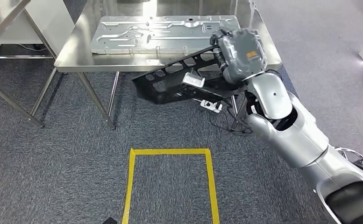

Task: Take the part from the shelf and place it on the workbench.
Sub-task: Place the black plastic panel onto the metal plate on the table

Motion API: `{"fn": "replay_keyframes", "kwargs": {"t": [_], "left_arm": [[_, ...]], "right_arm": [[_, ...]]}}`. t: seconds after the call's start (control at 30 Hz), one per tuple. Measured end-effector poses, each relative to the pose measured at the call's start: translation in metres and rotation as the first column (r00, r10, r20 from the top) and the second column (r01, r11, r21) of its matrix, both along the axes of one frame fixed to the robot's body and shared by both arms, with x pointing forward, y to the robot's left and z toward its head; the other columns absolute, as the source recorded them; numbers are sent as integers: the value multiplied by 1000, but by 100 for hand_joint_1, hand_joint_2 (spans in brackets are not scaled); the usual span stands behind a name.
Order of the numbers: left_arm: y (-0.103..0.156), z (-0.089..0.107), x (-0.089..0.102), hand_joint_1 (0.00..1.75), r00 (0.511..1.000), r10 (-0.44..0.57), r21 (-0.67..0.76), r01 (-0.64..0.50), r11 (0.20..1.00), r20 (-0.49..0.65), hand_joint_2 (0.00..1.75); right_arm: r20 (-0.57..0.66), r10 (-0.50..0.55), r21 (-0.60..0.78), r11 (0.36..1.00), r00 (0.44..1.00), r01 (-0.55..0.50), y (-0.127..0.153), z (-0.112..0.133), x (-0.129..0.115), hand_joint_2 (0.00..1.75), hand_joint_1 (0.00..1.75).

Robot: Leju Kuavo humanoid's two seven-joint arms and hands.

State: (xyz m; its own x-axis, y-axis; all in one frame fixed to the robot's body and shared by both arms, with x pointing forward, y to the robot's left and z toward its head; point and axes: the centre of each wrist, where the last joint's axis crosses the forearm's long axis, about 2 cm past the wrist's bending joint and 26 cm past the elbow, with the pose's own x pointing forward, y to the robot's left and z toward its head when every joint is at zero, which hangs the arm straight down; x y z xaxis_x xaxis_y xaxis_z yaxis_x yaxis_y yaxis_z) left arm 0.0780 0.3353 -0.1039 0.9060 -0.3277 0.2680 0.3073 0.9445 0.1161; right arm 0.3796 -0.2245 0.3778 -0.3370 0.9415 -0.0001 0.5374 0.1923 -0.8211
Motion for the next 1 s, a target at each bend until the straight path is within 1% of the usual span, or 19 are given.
{"fn": "replay_keyframes", "kwargs": {"t": [0.1, 0.17, 0.33, 0.4, 0.5, 0.63, 0.7, 0.77, 1.0], "left_arm": [[0, 0, 0, 0, 1000, 3, 0, -3, 1000, -2, 175], [0, 0, 0, 0, 1000, 7, 0, -7, 1000, -1, 175], [-1, 0, 3, 0, 1000, 12, -2, -12, 1000, 3, 175], [-2, 0, 3, 0, 1000, 13, -4, -13, 1000, 4, 175], [-3, 0, 0, 0, 1000, 16, -6, -16, 1000, -1, 175], [-2, 0, -1, 0, 1000, 19, -6, -19, 1000, -2, 175], [-1, 0, -1, 0, 1000, 22, -4, -22, 1000, -1, 175], [-2, 0, -1, 0, 1000, 25, -3, -25, 1000, -1, 175], [-2, 0, -1, 0, 1000, 30, -3, -30, 1000, -2, 175]], "right_arm": [[-11, 34, 142, 989, 999, -33, -11, 1, -1, 175, 175], [-10, 48, 211, 976, 999, -45, -17, 4, -3, 175, 175], [-3, 62, 286, 957, 998, -59, -25, 14, -6, 175, 175], [-17, 85, 322, 944, 996, -75, -27, 15, -6, 175, 175], [-39, 147, 428, 896, 988, -116, -32, 15, -6, 175, 175], [-28, 205, 547, 822, 978, -156, -41, 16, -6, 175, 175], [-22, 213, 578, 800, 977, -161, -46, 16, -6, 175, 175], [-7, 208, 587, 793, 978, -164, -51, 18, -7, 175, 175], [12, 184, 584, 797, 983, -156, -61, 20, -11, 175, 175]]}}
